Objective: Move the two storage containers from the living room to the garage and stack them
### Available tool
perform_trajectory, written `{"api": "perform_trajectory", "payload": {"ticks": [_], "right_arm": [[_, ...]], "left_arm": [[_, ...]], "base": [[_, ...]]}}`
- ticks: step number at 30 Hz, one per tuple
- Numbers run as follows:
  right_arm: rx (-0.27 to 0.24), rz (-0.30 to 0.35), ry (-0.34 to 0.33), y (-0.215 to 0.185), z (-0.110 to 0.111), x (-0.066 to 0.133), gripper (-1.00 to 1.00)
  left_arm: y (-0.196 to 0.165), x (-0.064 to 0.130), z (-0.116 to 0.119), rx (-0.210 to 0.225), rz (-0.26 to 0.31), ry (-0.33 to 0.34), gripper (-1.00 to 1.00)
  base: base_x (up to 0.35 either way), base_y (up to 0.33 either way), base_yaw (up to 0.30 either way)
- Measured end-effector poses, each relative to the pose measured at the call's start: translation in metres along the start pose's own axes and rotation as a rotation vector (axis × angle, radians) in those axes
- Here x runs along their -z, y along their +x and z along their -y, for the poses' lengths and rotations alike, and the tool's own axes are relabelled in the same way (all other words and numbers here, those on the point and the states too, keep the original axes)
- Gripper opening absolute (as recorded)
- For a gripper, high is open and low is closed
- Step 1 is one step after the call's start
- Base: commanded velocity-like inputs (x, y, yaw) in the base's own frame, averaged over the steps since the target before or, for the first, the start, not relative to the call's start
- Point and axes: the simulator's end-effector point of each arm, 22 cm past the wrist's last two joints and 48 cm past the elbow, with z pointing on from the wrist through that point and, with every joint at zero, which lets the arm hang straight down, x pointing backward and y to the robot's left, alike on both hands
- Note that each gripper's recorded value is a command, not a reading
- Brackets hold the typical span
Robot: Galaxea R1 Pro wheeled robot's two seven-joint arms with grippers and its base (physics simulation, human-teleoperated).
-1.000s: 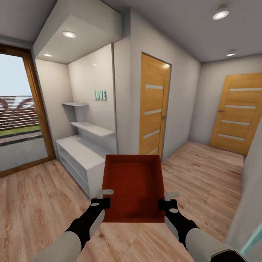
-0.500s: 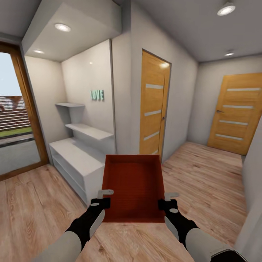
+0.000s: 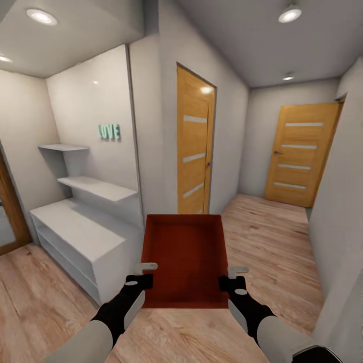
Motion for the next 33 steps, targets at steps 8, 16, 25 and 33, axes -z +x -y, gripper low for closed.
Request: {"api": "perform_trajectory", "payload": {"ticks": [8,16,25,33], "right_arm": [[-0.001,0.0,0.0,0.0,-0.0002,0.0001,-1.0],[0.0,0.0,0.0,0.0001,-0.0001,-0.0004,-1.0],[0.0,-0.001,0.0,0.0002,0.0,-0.0005,-1.0],[0.0,-0.001,0.0,0.0002,0.0,-0.0005,-1.0]], "left_arm": [[-0.0004,0.0001,-0.0002,-0.001,0.0,0.0,-1.0],[-0.0001,-0.0004,0.0,-0.002,0.0,0.001,-1.0],[0.0002,-0.0005,0.0002,-0.001,-0.001,0.001,-1.0],[0.0001,-0.0006,0.0002,-0.002,-0.001,0.001,-1.0]], "base": [[0.318,0.039,-0.287],[0.217,0.001,-0.287],[0.018,0.0,-0.287],[0.001,0.0,-0.287]]}}
